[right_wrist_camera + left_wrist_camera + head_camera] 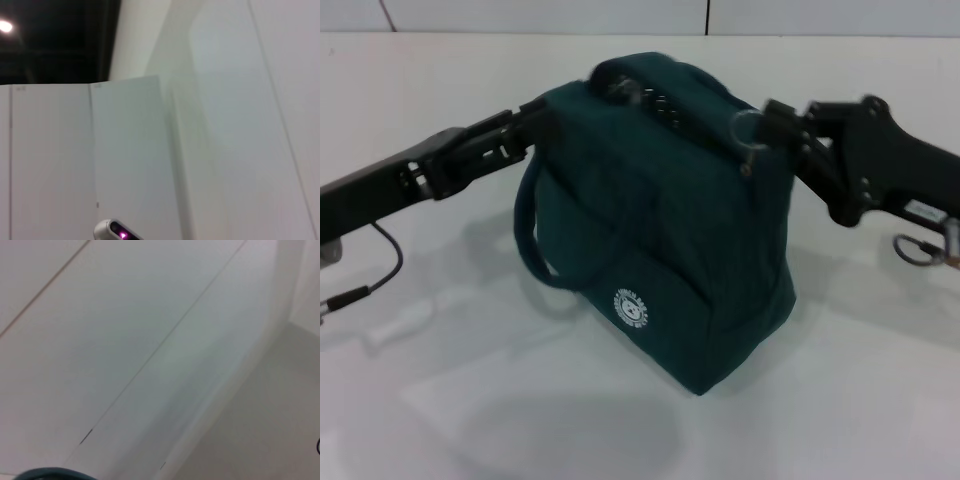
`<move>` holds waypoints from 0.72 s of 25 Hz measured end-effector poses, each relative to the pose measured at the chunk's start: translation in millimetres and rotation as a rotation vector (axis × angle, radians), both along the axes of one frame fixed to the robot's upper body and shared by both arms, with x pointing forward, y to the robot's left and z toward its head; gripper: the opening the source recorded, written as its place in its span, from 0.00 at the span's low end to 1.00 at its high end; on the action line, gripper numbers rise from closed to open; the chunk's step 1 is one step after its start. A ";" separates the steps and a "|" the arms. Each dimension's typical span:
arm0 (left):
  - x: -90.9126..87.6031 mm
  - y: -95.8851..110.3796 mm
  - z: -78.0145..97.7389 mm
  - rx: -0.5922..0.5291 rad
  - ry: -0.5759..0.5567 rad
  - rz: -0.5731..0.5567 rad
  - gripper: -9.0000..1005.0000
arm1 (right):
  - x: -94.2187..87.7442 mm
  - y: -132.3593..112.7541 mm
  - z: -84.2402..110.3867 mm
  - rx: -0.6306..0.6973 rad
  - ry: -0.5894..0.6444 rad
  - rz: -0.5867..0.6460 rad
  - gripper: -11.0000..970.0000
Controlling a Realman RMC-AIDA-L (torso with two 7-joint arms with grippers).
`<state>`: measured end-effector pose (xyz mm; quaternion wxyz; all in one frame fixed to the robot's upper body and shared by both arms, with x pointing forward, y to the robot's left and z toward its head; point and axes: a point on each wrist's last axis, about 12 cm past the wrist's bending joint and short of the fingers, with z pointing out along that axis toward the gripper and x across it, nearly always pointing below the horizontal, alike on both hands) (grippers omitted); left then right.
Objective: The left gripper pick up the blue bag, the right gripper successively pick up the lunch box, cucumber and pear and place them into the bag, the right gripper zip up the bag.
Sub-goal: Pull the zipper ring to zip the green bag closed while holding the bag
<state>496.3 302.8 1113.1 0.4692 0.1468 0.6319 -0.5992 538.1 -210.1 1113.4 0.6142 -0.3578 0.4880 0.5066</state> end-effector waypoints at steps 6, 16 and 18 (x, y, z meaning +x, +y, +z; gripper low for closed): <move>-17.9 6.3 -12.6 -0.008 -0.024 0.015 0.79 | 13.8 27.9 10.0 -0.065 -0.017 0.104 0.03; -49.5 35.1 -20.1 -0.026 -0.081 0.159 0.77 | 16.9 59.3 17.8 -0.130 -0.057 0.212 0.03; -52.8 37.7 -21.0 -0.019 -0.083 0.165 0.77 | 18.0 61.9 19.5 -0.138 -0.069 0.213 0.03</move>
